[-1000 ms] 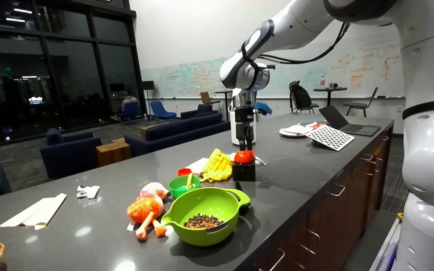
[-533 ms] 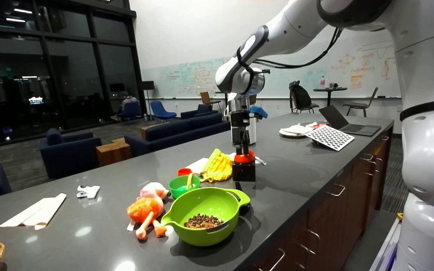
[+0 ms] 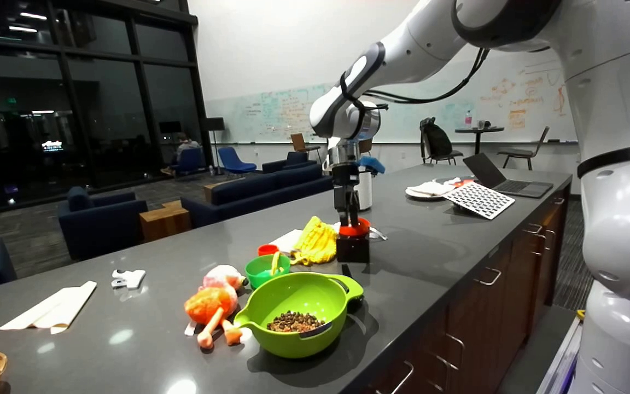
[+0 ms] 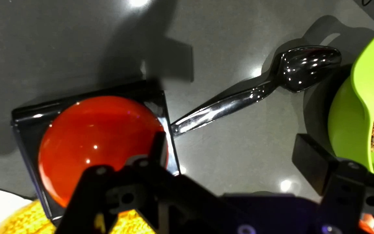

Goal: Press the red button.

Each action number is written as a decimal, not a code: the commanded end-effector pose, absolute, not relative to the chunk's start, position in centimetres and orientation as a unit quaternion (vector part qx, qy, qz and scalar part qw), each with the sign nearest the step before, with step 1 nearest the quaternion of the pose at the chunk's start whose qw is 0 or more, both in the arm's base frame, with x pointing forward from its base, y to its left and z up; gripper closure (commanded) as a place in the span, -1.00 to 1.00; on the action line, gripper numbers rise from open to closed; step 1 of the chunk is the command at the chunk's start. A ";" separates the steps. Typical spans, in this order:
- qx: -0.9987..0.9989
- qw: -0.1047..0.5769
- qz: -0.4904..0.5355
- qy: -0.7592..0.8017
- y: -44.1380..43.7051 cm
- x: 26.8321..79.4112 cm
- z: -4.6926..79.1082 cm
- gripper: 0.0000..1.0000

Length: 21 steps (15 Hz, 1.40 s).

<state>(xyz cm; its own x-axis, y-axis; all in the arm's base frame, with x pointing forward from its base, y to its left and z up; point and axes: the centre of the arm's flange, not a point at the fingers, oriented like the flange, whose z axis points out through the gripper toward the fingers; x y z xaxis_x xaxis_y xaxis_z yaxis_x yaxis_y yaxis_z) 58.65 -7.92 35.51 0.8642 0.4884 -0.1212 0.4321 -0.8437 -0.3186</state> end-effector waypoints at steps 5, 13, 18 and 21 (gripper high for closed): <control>-0.953 0.146 0.094 -0.250 -8.5 59.9 37.1 -1.00; -0.956 0.119 0.069 -0.258 -9.1 61.4 39.8 -1.00; -0.961 0.126 0.069 -0.238 -11.6 61.1 39.5 -1.00; -0.962 0.137 0.077 -0.222 -12.4 60.9 38.7 -1.00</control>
<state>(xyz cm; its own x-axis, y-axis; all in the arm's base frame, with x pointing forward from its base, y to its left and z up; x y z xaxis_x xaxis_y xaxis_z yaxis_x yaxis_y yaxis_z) 60.63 -11.57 38.94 0.8856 0.4580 -0.0773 0.4234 -0.8645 -0.2707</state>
